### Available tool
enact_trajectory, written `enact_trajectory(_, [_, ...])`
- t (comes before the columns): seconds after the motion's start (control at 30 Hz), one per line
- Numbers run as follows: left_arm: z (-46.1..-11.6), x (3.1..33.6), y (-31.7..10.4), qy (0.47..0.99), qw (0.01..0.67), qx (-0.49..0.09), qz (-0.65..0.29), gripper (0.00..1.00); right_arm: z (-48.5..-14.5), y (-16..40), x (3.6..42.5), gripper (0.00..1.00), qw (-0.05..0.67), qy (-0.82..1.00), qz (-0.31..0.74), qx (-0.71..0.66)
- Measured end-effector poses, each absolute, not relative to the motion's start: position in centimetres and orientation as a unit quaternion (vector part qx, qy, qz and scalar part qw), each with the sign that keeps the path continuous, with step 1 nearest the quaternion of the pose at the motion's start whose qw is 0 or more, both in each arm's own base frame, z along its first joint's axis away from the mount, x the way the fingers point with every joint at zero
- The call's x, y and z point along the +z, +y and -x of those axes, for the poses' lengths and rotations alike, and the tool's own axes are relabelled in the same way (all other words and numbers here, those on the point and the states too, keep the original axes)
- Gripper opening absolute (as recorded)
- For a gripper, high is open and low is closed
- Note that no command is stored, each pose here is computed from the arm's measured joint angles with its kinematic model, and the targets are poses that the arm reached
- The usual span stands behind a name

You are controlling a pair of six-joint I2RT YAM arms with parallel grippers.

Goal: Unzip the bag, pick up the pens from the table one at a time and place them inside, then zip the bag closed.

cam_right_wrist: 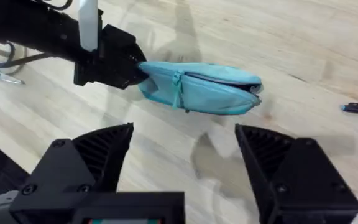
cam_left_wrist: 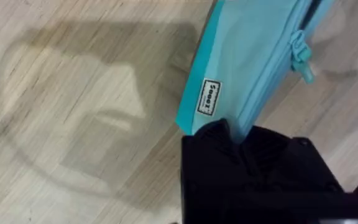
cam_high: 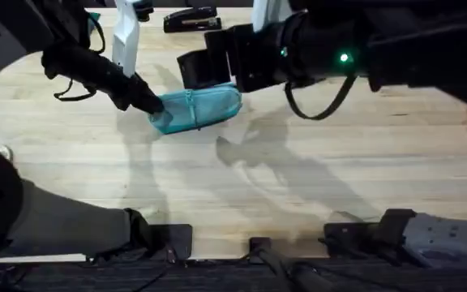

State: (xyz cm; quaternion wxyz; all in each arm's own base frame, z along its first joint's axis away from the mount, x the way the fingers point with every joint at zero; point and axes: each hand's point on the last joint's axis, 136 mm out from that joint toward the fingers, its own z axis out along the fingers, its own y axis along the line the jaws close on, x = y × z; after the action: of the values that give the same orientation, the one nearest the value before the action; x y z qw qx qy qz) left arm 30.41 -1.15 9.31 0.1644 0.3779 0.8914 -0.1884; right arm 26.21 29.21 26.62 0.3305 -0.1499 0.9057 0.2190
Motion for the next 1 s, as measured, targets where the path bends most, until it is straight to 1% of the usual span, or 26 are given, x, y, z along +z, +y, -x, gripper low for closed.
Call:
enact_trajectory(0.2, [-30.4,9.3,-1.2,0.891,0.164,-0.188,-0.378,0.042,-25.7,29.7,26.7,0.998,0.332,0.905,0.149,0.218])
enact_trajectory(0.57, [-30.4,9.3,-1.2,0.891,0.164,-0.188,-0.378,0.043,-25.9,29.9,26.7,0.998,0.321,0.912,0.081,0.244])
enact_trajectory(1.0, [-30.4,9.3,-1.2,0.891,0.164,-0.188,-0.378,0.043,-27.2,31.5,21.0,0.998,0.261,0.941,0.024,0.211])
